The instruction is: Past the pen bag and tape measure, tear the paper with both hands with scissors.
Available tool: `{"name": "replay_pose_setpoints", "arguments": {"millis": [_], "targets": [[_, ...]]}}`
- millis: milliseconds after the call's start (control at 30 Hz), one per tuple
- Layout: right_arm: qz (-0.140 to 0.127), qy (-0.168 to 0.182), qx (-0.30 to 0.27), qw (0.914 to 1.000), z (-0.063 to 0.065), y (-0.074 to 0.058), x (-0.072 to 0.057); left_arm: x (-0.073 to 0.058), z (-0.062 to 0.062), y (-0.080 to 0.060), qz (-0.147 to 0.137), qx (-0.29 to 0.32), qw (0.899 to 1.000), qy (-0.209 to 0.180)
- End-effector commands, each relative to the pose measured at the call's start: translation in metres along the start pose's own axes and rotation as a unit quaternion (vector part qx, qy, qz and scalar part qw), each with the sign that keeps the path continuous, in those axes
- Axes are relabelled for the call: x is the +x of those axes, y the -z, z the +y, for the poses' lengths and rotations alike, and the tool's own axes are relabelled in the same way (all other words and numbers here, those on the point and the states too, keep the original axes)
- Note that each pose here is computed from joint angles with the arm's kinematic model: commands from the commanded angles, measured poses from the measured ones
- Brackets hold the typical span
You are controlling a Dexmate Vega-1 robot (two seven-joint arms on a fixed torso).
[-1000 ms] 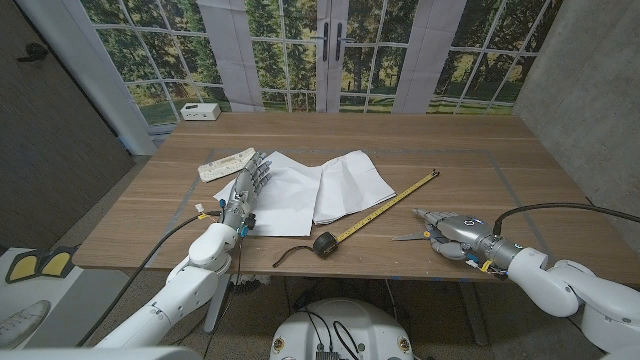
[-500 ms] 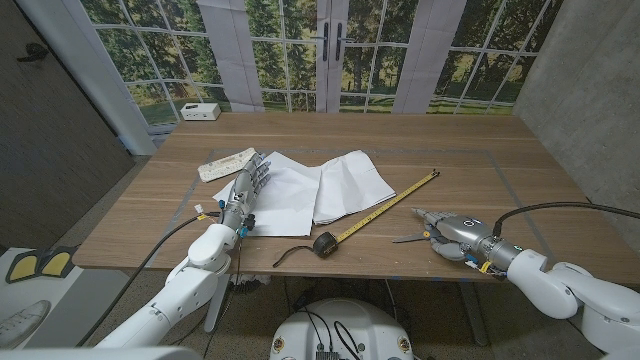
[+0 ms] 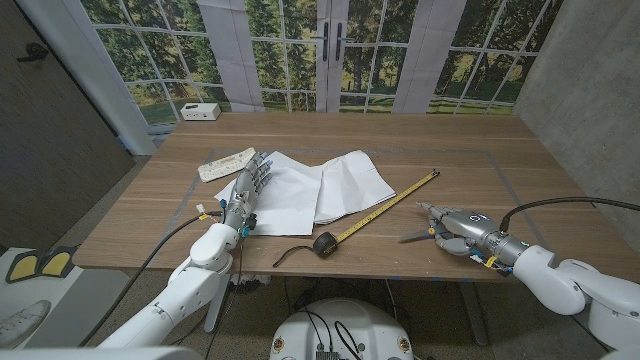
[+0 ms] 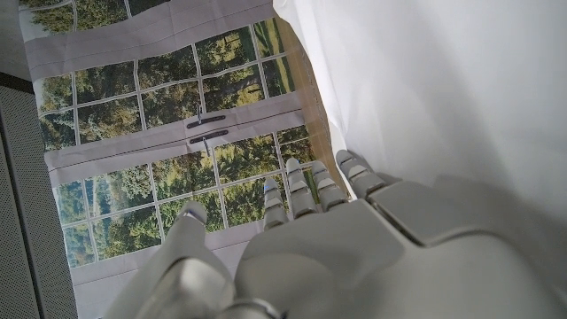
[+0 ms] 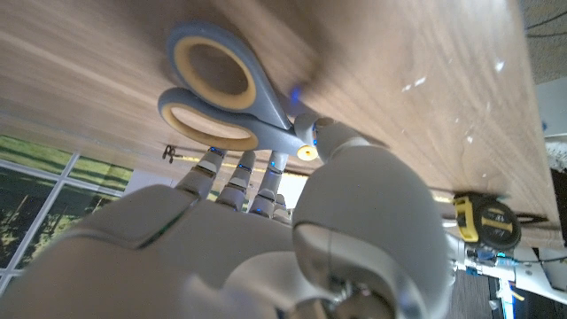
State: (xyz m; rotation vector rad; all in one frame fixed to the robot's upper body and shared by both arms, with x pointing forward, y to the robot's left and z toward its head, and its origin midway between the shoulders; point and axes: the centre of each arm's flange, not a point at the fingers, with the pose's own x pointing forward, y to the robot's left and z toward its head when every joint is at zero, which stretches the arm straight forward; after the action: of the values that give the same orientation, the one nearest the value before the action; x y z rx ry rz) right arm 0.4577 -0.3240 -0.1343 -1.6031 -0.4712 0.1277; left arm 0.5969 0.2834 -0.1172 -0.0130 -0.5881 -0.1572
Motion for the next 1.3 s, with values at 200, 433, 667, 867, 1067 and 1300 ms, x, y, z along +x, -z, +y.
{"name": "replay_pose_setpoints", "arguments": {"millis": [200,433,667,867,1067,1300], "targets": [[-0.041,0.073,0.092,0.9922,-0.04,-0.005,0.002,-0.004,-0.002,0.003,-0.001,-0.007,1.0,-0.005],[-0.053,0.094,0.153,0.9824,-0.052,0.001,0.005,-0.007,-0.001,0.004,0.001,-0.008,1.0,-0.007],[-0.072,0.112,0.206,0.9694,-0.064,0.002,0.008,-0.008,-0.001,0.002,-0.003,-0.007,1.0,-0.008],[-0.094,0.126,0.227,0.9611,-0.078,-0.005,0.009,-0.008,0.001,0.001,-0.004,-0.005,1.0,-0.01],[-0.115,0.137,0.267,0.9471,-0.084,-0.008,0.011,-0.007,0.001,0.002,-0.002,-0.006,1.0,-0.012],[-0.135,0.145,0.327,0.924,-0.087,-0.008,0.013,-0.008,0.002,0.002,0.001,-0.003,1.0,-0.01]]}}
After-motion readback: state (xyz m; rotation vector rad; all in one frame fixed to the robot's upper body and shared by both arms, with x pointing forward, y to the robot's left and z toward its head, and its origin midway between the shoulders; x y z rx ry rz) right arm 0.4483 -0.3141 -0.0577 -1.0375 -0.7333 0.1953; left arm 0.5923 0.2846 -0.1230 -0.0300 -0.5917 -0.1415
